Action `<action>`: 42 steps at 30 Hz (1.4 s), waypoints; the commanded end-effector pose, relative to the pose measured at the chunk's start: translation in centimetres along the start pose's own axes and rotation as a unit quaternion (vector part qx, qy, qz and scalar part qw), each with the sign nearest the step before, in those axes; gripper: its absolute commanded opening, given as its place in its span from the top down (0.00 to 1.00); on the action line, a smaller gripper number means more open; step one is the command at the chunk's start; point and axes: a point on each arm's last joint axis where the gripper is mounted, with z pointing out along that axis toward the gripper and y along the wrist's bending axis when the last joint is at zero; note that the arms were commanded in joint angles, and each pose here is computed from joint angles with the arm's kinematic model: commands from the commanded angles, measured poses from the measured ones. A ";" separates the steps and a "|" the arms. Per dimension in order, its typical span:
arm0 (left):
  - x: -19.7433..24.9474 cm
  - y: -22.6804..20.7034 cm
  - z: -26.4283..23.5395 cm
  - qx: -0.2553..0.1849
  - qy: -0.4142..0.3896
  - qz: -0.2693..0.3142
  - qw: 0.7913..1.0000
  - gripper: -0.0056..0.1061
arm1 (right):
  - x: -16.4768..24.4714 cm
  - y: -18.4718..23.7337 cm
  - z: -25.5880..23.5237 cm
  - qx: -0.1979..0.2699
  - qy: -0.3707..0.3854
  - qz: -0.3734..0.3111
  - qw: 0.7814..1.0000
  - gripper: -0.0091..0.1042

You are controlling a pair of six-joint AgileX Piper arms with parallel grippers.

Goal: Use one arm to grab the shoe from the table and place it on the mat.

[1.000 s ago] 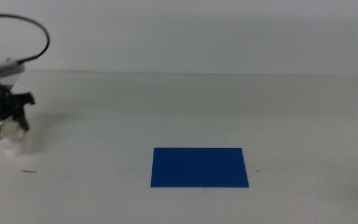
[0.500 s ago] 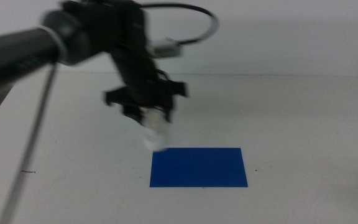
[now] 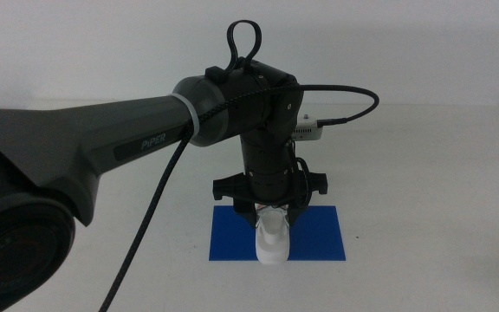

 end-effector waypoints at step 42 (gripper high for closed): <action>-0.3 0.0 0.0 -0.002 -0.010 -0.663 0.749 0.93 | 0.0 0.0 0.0 -0.002 -0.005 -0.006 1.000 0.22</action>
